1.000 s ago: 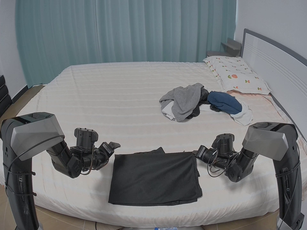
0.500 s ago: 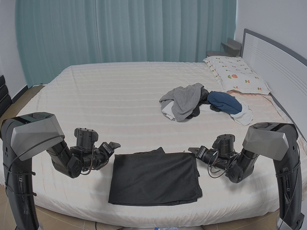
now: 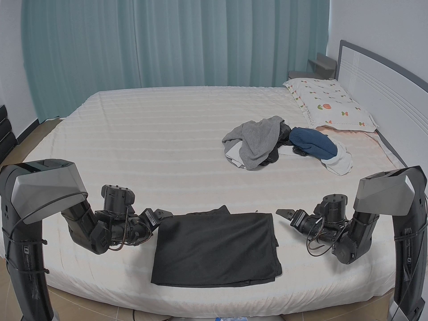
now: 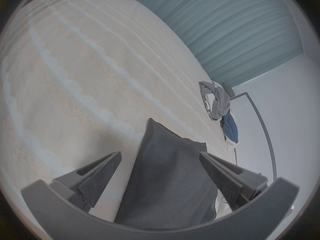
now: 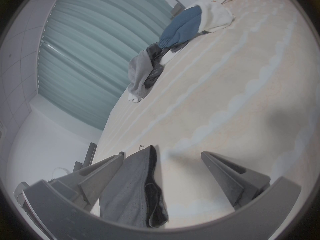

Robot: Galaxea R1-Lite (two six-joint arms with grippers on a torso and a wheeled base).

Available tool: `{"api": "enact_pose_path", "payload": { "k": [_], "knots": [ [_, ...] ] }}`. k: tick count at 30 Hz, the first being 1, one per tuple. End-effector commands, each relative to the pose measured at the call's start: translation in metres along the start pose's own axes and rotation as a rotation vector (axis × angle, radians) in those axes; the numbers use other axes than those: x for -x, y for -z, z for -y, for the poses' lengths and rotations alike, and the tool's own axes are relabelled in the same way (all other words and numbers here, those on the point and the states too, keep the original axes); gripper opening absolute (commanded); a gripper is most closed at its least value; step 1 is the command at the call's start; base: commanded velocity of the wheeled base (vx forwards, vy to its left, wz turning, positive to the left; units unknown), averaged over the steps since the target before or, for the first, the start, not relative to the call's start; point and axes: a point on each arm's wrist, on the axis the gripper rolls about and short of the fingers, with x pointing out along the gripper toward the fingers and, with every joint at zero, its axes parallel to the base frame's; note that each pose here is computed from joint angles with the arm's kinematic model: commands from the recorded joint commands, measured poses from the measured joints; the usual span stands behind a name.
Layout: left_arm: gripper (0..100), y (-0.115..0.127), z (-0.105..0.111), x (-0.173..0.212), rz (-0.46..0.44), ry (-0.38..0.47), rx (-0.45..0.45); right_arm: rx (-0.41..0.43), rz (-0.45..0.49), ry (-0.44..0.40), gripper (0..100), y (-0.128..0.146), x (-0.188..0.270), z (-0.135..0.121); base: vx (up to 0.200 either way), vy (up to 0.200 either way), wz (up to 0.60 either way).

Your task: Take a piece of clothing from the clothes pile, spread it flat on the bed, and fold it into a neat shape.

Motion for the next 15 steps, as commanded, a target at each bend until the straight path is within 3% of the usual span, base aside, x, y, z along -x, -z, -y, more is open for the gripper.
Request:
{"api": "enact_pose_path", "payload": {
  "k": [1, 6, 11, 15],
  "knots": [
    [100, 0.0, 0.001, 0.002, 0.0, 0.002, -0.001, -0.029, -0.005, 0.005, 100, 0.002, 0.0, 0.004, -0.2, 0.0, 0.0],
    [100, 0.002, 0.002, 0.0, 0.001, -0.001, -0.011, -0.045, 0.012, -0.013, 100, 0.001, 0.0, 0.004, -0.2, 0.0, 0.0],
    [100, 0.005, 0.001, 0.0, -0.007, -0.006, -0.051, -0.045, 0.016, -0.021, 100, 0.001, 0.0, 0.003, 0.0, 0.0, 0.0],
    [100, 0.011, -0.002, -0.003, -0.027, -0.02, -0.159, -0.042, 0.018, -0.025, 100, 0.002, -0.001, 0.004, 0.0, 0.0, 0.0]
  ]
}}
